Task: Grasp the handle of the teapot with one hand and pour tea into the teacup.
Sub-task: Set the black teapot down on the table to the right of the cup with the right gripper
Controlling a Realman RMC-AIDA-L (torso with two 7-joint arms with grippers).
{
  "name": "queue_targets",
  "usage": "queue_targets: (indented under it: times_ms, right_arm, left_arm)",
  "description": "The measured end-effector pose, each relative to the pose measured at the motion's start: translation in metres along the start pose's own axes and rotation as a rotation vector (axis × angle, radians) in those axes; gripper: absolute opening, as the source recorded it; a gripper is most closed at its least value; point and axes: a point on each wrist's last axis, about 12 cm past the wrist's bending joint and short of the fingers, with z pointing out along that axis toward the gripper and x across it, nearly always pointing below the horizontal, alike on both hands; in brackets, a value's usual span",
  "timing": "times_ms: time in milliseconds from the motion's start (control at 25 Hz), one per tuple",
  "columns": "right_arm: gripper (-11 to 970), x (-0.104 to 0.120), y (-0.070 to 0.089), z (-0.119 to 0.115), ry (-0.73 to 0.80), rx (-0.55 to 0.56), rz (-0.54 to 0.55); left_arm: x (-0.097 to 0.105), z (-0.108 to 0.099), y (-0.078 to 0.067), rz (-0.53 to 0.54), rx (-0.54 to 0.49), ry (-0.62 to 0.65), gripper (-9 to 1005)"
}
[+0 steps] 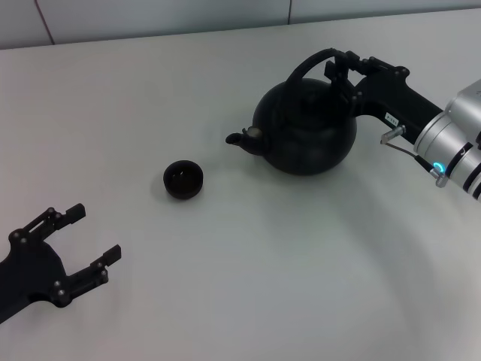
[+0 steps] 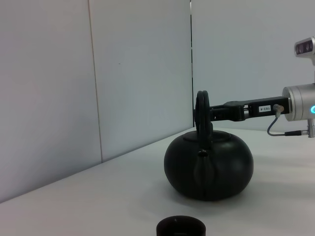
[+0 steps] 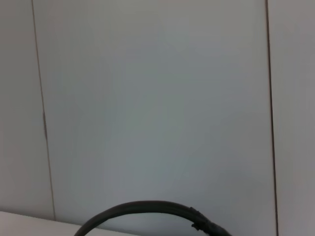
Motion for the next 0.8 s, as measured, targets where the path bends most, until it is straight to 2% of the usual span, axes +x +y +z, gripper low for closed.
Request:
queue_targets:
  times_ms: [200,320,520,800]
  right_arm:
    - [312,0.0,-0.002,-0.001,-0.001,0.005,-0.008]
    - [538,-0.001,-0.002,-0.003,-0.011,0.003,-0.01]
    - [741,-0.001,-0.003,-0.005,-0.013,-0.002,-0.017]
    - [758,0.002,-0.001,-0.012,-0.026,-0.01,-0.02]
  left_arm:
    - [0.0,0.0,0.0,0.0,-0.001,-0.002,819]
    - [0.0,0.0,0.0,0.0,-0.001,-0.002,819]
    - [-0.001,0.001,0.0,0.001,-0.002,-0.004,819]
    - [-0.001,0.001,0.001,0.001,-0.005,-0.007,819]
